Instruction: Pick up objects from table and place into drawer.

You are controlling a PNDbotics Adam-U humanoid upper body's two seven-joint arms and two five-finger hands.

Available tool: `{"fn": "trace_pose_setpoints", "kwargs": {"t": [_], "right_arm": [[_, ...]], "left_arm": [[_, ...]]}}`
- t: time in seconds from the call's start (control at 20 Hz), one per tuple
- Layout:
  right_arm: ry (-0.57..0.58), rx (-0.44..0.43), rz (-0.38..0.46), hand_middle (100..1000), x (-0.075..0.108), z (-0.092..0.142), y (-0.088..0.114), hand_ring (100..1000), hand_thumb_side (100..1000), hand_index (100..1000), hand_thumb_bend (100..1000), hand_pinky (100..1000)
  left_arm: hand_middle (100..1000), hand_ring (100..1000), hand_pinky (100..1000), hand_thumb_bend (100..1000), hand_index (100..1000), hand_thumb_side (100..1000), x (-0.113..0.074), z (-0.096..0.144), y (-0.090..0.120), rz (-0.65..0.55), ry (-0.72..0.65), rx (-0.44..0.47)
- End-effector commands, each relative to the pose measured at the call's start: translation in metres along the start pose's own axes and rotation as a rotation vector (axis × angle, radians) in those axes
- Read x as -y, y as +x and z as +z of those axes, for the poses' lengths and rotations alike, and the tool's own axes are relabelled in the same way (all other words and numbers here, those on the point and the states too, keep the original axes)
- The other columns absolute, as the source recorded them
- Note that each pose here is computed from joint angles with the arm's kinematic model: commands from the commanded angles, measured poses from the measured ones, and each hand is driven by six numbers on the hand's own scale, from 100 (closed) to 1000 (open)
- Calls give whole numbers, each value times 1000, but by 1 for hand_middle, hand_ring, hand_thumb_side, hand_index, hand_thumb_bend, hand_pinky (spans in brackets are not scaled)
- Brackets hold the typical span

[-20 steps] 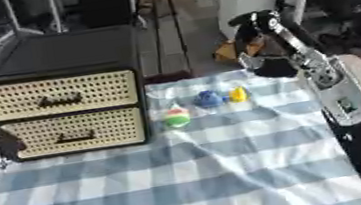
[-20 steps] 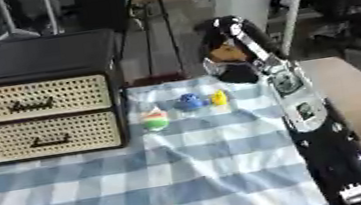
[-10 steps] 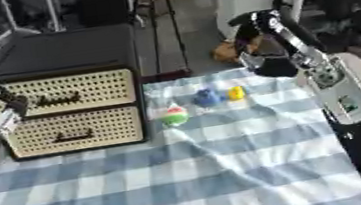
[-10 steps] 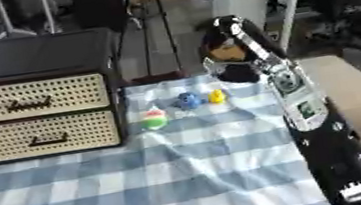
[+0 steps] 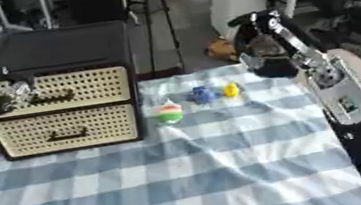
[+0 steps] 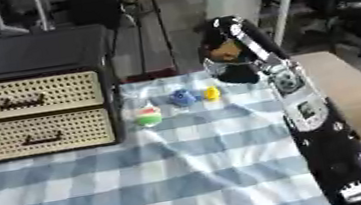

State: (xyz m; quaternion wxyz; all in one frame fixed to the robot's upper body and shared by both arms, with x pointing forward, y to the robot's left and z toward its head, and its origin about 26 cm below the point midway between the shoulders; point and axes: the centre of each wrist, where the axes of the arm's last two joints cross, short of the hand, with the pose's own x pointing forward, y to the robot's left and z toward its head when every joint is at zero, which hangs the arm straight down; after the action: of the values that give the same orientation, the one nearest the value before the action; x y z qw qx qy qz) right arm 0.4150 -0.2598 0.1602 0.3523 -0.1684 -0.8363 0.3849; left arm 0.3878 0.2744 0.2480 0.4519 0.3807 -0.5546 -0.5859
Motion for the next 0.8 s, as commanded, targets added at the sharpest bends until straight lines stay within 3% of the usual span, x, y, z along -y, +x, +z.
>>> {"fn": "trace_pose_setpoints", "kwargs": {"t": [0.05, 0.35, 0.8], "right_arm": [[-11, 33, 9, 557, 8, -8, 5, 557, 210, 808, 100, 600], [-3, 43, 4, 556, 7, -10, 7, 556, 224, 807, 100, 600], [0, 51, 3, 555, 7, -12, 9, 556, 236, 808, 100, 599]], "left_arm": [[100, 100, 100, 175, 664, 1000, -2, -12, -6, -17, 23, -52], [100, 100, 100, 180, 668, 1000, 15, -37, -19, -40, 42, -106], [100, 100, 100, 177, 687, 1000, 41, -53, -27, -31, 98, -114]]}}
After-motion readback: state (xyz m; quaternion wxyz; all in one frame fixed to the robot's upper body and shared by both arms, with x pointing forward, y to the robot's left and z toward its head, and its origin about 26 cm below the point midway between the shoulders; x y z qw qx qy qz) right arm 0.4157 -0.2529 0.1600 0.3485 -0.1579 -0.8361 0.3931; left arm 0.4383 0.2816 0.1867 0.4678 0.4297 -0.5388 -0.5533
